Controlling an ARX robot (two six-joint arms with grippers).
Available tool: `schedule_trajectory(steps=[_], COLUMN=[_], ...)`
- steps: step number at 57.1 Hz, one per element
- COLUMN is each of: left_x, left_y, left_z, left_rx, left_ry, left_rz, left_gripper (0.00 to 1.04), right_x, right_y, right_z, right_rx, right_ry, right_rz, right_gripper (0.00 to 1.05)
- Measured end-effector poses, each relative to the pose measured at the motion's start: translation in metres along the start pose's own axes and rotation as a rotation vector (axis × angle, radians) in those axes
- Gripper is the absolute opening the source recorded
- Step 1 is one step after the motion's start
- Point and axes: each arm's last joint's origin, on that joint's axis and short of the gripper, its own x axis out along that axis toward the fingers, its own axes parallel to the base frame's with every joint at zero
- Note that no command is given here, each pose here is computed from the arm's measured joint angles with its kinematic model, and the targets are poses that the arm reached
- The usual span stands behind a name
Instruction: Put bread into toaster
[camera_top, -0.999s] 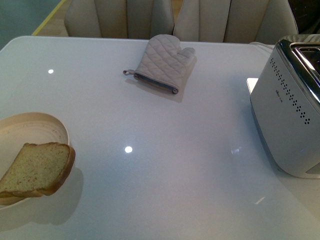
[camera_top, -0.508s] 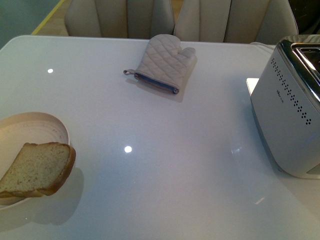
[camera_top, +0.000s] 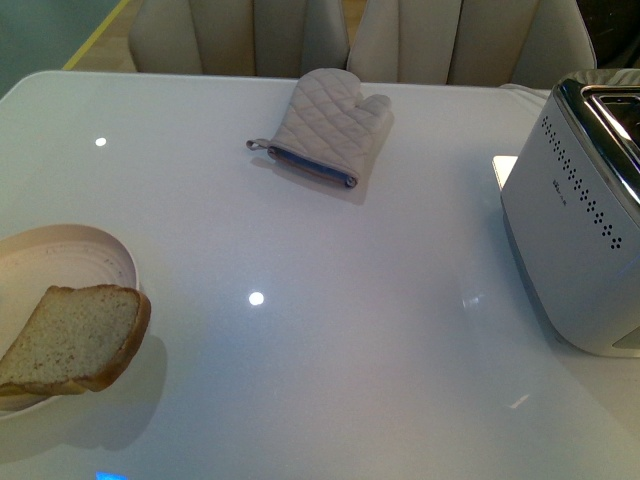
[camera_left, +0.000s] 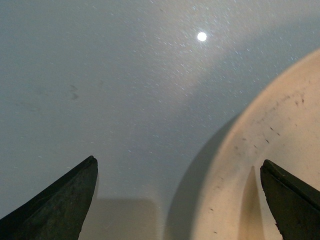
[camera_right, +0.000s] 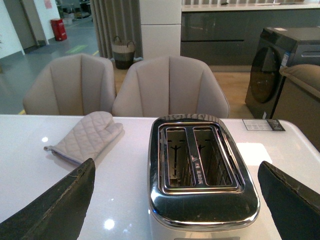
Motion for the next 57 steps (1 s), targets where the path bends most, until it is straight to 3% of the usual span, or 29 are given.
schedule_trajectory(steps=[20,31,57], left_x=[-0.004,-0.013,-0.027], left_y=[-0.027,-0.065,-0.165], left_z=[-0.013,-0.015,-0.039], left_rx=[0.068,0.052,0.062], left_ry=[0.039,0.086,0.194], left_rz=[-0.077,-0.133,-0.206], left_gripper=[0.35,0.06,0.05], right_x=[0.0,0.0,0.0], right_y=[0.0,0.0,0.0], right_z=[0.0,0.0,0.0], right_rx=[0.0,0.0,0.0], right_ry=[0.0,0.0,0.0], right_rz=[0.0,0.0,0.0], right_gripper=[0.96,0.96,0.96])
